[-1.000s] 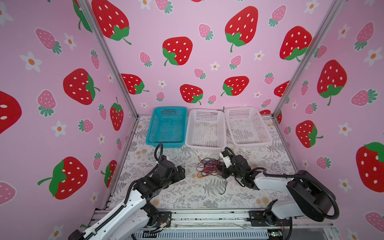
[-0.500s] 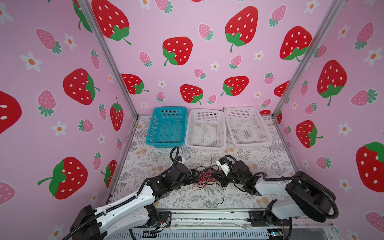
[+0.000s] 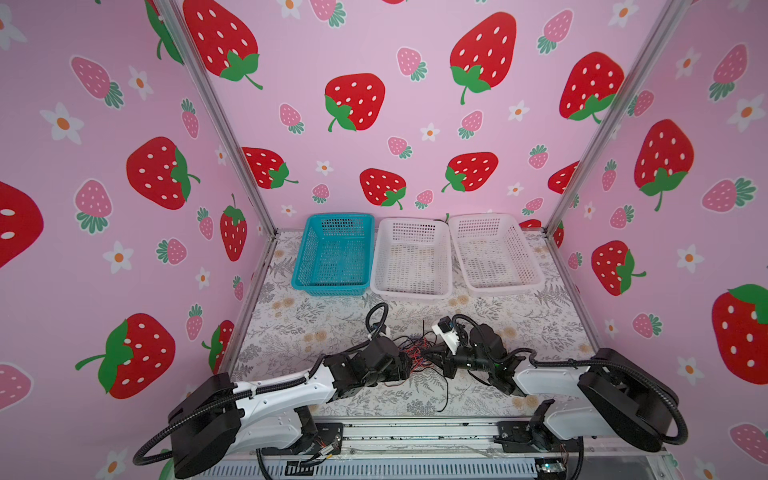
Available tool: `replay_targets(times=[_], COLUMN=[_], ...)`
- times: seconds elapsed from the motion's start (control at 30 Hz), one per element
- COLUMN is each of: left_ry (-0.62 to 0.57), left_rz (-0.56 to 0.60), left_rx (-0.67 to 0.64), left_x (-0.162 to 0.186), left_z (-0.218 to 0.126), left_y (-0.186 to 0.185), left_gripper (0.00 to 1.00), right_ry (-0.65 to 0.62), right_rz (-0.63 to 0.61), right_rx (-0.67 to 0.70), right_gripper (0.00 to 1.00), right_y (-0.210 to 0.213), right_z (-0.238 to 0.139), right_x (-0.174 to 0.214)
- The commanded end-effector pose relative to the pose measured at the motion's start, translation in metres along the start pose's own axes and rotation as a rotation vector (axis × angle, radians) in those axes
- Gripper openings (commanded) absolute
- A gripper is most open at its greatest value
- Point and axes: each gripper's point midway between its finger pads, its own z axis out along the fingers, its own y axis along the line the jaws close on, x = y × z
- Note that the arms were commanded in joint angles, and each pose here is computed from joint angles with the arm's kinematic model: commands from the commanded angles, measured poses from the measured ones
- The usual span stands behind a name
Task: Untangle the cables
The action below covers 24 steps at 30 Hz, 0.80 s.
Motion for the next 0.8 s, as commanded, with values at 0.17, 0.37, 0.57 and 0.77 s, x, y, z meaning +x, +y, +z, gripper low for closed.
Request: replay_targets(times=[0.17,0.37,0.57,0.77], left_ry=[-0.021,-0.035,-0.072,-0.143], left_rz=[-0.014,-0.018,-0.024,-0.048], left_rx=[0.069,0.084,0.073,0.059], left_x=[-0.003,-0.001,-0.004,-0.012], left_z=[0.009,0.005,-0.009,-0.031], left_y=[-0.016,-0.012,-0.002,0.012], left_gripper=[0.57,0.33,0.11,0.0], right_ry=[-0.061,-0.061,-0.086,-0.114], right_rz=[-0.04,-0.039,-0.051,-0.047], right_rx=[-0.055,-0.051,0.009,0.117], right_gripper=[0.0,0.0,0.0,0.15], right_y=[0.015,0.015,0.008,-0.008], right_z=[-0.002,-0.002,-0.007,-0.015], right_x=[-0.016,-0.016,-0.022,-0.026])
